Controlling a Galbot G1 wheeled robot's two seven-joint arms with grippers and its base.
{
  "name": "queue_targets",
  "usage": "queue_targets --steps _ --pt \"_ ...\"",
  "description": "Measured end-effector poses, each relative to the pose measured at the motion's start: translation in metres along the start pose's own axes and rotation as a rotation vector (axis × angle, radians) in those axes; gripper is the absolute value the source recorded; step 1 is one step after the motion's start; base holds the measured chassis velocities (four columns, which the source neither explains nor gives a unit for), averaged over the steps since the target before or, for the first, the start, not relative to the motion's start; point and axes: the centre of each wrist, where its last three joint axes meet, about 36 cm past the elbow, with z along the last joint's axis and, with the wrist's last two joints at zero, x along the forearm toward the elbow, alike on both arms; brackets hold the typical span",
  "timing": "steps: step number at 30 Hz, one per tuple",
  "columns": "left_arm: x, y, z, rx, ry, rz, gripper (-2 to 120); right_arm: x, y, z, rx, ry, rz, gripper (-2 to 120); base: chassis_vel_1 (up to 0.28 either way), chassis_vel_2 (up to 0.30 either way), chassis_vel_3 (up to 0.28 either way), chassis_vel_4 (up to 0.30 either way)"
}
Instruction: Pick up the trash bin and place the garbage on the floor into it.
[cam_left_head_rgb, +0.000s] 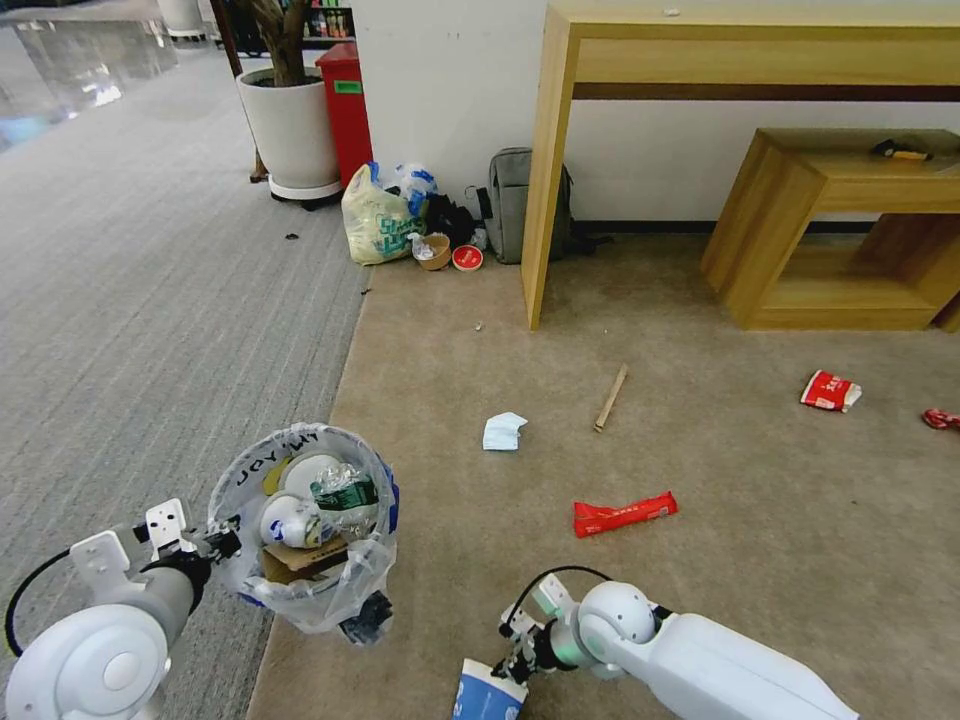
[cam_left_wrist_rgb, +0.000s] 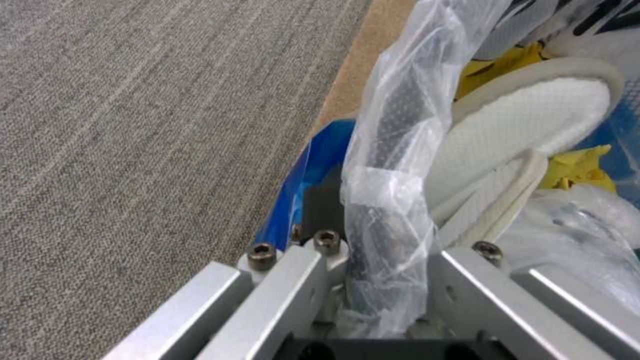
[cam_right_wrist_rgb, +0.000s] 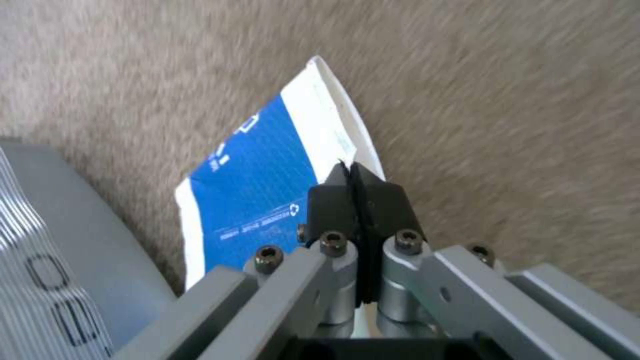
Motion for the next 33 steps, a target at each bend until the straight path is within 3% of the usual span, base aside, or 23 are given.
queue_targets --steps 14,26,33 --pt "0.002 -0.003 0.001 -0.003 -0.003 0.008 0 0.067 -0.018 -0.025 0.011 -0.163 0.052 0 0.000 0.000 0.000 0.000" --pt "-0.004 0.001 0.001 -0.004 0.002 -0.007 0 0.131 -0.012 -0.051 0.038 -0.329 0.064 0 0.000 0.000 0.000 0.000" --pt "-0.009 0.004 0.000 0.004 0.004 -0.009 0 0.179 -0.006 -0.043 0.048 -0.394 0.078 0 0.000 0.000 0.000 0.000"
